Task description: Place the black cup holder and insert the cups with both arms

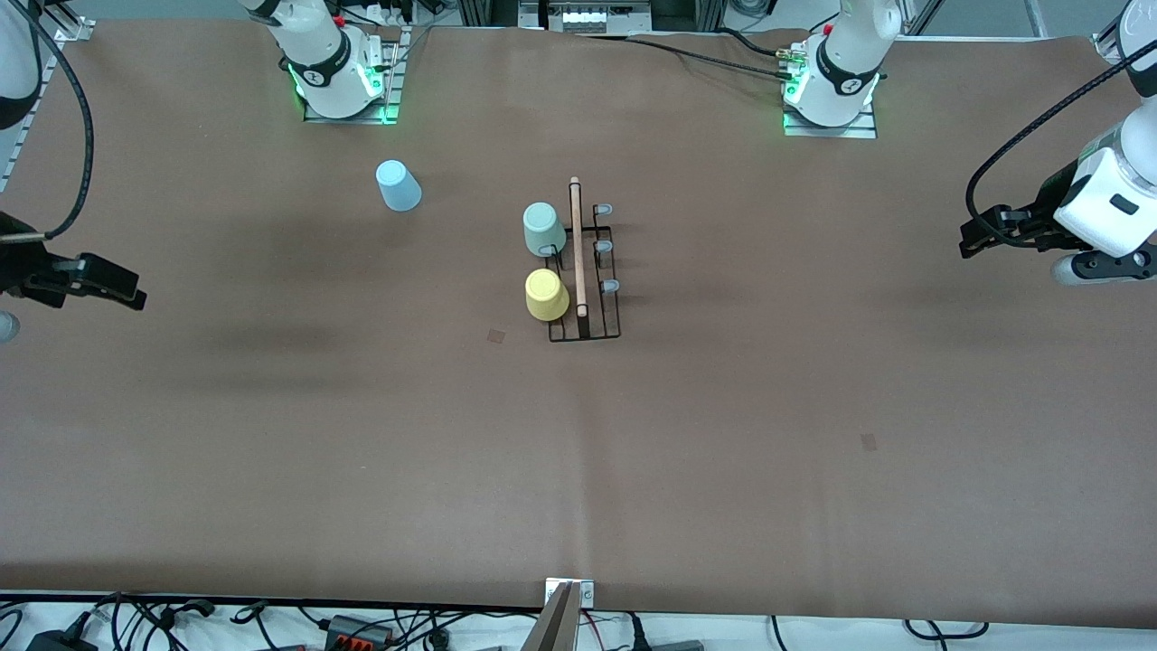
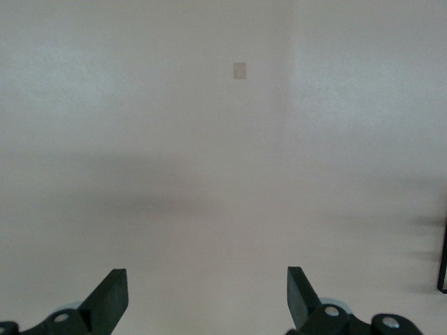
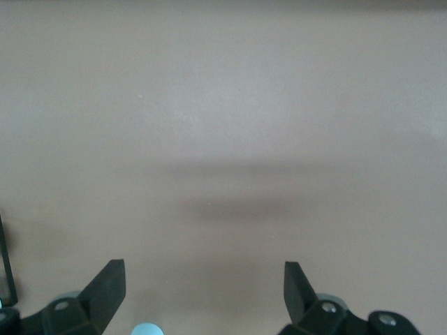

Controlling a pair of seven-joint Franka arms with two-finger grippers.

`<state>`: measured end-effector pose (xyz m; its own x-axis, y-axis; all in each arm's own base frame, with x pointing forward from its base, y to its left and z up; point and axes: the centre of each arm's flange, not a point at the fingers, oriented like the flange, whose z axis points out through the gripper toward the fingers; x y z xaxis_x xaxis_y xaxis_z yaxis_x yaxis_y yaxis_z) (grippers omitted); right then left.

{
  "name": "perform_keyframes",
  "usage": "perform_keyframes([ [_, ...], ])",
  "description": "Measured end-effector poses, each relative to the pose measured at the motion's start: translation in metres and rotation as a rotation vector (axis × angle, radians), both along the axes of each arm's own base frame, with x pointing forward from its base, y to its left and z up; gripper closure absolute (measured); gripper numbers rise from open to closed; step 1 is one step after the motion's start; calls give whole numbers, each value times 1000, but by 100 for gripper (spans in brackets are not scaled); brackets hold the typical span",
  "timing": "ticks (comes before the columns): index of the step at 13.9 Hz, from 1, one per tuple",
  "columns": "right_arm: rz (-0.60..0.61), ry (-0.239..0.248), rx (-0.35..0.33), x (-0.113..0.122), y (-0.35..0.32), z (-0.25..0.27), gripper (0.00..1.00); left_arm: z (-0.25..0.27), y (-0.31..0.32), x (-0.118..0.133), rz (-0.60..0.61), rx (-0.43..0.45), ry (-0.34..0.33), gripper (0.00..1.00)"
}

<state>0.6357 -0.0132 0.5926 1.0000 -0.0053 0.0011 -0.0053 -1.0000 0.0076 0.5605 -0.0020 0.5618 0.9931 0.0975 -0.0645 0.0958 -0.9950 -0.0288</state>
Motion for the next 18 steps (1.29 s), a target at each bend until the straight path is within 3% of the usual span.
perform_keyframes([
  [5,0,6,-2,-20,-2,-16,0,0,0,0,0,0,1,0],
  [12,4,-25,-3,-45,0,-29,0,0,0,0,0,0,1,0],
  [18,3,-15,-3,-53,0,-24,0,0,0,0,0,0,1,0],
])
